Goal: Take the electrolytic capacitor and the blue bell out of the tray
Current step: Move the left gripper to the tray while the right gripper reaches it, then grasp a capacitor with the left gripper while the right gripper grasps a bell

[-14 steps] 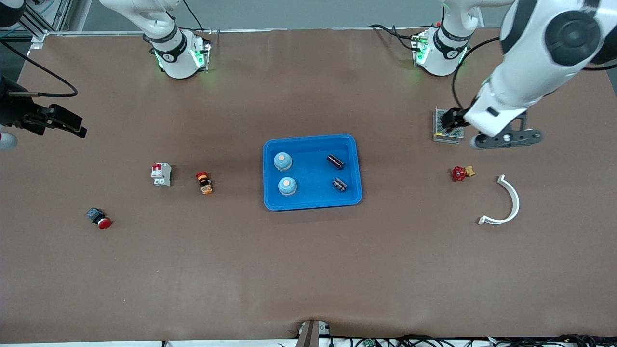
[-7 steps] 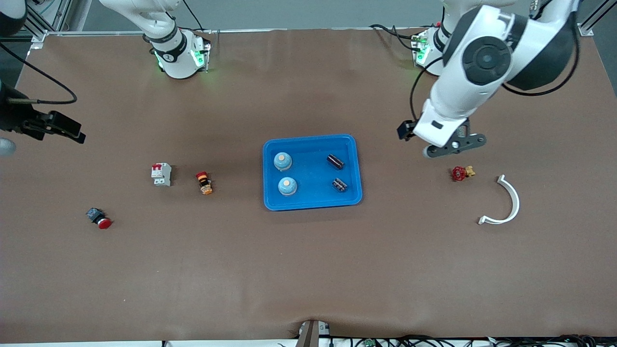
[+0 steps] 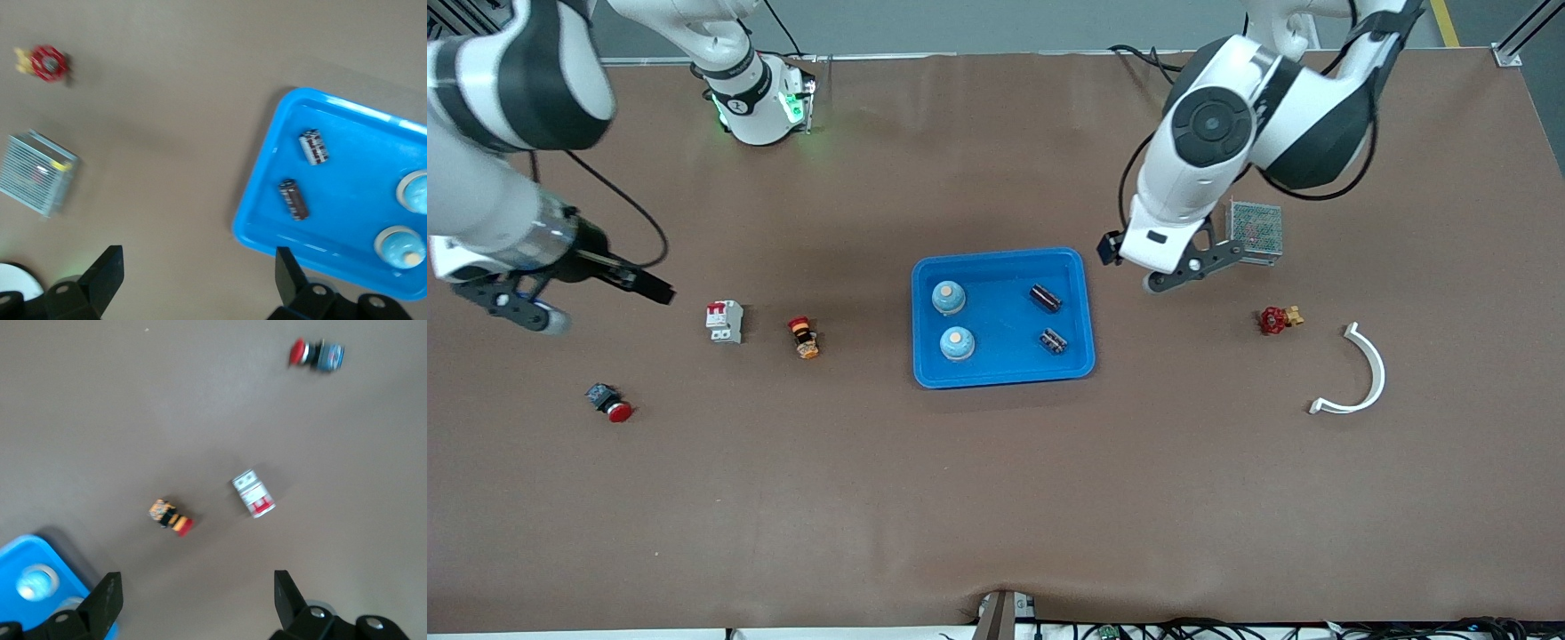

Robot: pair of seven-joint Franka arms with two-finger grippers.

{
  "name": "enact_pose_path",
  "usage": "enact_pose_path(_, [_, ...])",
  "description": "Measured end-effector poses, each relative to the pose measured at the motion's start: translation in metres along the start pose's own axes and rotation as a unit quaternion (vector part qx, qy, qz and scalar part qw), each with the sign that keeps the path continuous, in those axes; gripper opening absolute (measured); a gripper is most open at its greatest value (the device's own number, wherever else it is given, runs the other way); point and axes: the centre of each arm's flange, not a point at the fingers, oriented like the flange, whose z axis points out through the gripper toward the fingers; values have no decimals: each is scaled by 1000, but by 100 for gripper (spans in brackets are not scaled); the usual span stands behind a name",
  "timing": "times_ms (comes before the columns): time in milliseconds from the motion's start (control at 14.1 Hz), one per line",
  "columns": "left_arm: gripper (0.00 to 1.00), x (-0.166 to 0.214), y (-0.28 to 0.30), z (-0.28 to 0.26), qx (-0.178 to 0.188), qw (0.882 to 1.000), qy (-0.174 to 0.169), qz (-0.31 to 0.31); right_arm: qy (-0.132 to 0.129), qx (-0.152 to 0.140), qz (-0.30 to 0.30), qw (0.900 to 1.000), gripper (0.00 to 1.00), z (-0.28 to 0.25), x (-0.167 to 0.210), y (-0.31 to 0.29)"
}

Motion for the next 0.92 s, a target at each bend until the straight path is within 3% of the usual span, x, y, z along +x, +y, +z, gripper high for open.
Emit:
enact_pose_path(212, [100,-25,39,44,-2,1000,-8,-27,5,7,140,990,100,22,-34,-47])
enact_pose_path(566, [100,-45,70,124,6,996,4,-92,5,28,328,944,100,86,-74,-124])
enact_pose_path(708, [85,-48,75,157,-4,993,7,-117,5,44,371,928,100,116,-90,-154])
enact_pose_path(849, [80,-49,78,184,-9,992,4,-124,4,59,401,914,100,147,-100,-176])
enact_pose_path(920, [70,-51,82,194,-16,991,3,-132,3,63,414,908,100,162,-105,-185])
